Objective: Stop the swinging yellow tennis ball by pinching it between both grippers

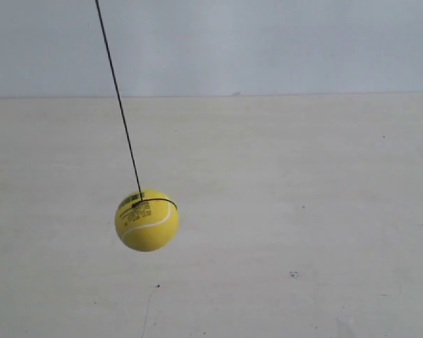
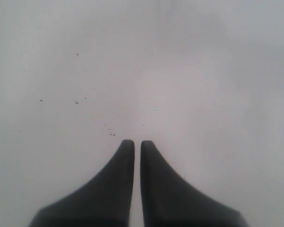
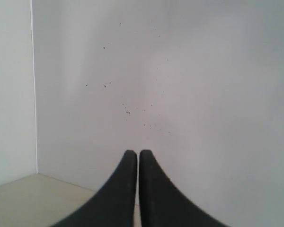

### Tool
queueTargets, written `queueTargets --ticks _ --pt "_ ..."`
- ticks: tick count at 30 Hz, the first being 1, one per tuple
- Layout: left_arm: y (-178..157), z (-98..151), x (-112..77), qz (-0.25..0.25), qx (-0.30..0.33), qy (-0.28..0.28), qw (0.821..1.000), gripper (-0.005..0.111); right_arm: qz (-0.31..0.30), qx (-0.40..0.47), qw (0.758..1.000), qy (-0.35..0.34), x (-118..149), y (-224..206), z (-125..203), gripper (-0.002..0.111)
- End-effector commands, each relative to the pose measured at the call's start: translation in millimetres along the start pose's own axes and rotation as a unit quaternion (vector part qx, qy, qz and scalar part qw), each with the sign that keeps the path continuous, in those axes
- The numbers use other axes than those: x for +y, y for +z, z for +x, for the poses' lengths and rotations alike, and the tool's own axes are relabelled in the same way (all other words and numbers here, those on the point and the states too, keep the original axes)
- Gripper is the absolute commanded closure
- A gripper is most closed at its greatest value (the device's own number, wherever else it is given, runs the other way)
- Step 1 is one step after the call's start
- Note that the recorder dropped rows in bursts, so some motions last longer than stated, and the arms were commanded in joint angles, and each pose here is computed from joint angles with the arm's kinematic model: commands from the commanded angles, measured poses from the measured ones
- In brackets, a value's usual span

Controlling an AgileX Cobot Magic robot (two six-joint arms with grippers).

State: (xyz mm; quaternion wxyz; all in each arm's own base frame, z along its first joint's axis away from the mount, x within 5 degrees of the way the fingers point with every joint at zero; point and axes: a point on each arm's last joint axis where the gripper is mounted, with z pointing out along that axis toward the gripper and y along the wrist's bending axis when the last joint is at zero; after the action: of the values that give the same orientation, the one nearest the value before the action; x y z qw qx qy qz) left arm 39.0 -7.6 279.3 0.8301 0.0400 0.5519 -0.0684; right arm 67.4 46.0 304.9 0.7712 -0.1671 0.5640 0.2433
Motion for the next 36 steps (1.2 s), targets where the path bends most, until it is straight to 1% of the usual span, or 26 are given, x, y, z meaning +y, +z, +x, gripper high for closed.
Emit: queueTargets --ticks 1,5,9,16,17,20,23,29,31,32,34,36 --pt "0 -3 3.5 -0.04 -0.008 0.013 0.999 0.102 -0.001 -0.003 1.0 0.003 0 -1 0 0.108" --pt "-1 -3 6.8 -0.077 -0.009 0.019 0.997 0.102 -0.001 -0.003 1.0 0.003 0 -1 0 0.108" --pt "-1 -3 8.1 -0.093 -0.009 0.032 0.995 0.102 -0.001 -0.003 1.0 0.003 0 -1 0 0.108" --pt "-1 -2 8.7 -0.099 0.002 0.113 0.989 0.102 0.002 0.004 1.0 0.003 0 -1 1 0.108" --pt "-1 -2 8.7 -0.099 0.004 0.118 0.988 0.102 0.002 0.004 1.0 0.003 0 -1 1 0.108" --pt "-1 6 9.5 -0.099 0.02 0.152 0.983 0.102 0.002 0.004 1.0 0.003 0 -1 1 0.108" --pt "-3 22 10.8 -0.096 0.045 0.174 0.979 0.102 0.002 0.004 1.0 0.003 0 -1 1 0.108" --pt "-8 51 12.8 -0.093 0.088 0.17 0.977 0.102 0.002 0.004 1.0 0.003 0 -1 1 0.108" --pt "-8 53 13.0 -0.093 0.09 0.167 0.977 0.102 0.002 0.004 1.0 0.003 0 -1 1 0.108" --pt "-9 56 13.4 -0.094 0.104 0.163 0.977 0.102 0.002 0.004 1.0 0.003 0 -1 1 0.108" --pt "-11 65 15.2 -0.097 0.155 0.153 0.971 0.102 0.002 0.004 1.0 0.003 0 -1 1 0.108" --pt "-15 75 16.8 -0.1 0.214 0.144 0.961 0.102 0.002 0.005 1.0 0.003 0 -1 1 0.108"
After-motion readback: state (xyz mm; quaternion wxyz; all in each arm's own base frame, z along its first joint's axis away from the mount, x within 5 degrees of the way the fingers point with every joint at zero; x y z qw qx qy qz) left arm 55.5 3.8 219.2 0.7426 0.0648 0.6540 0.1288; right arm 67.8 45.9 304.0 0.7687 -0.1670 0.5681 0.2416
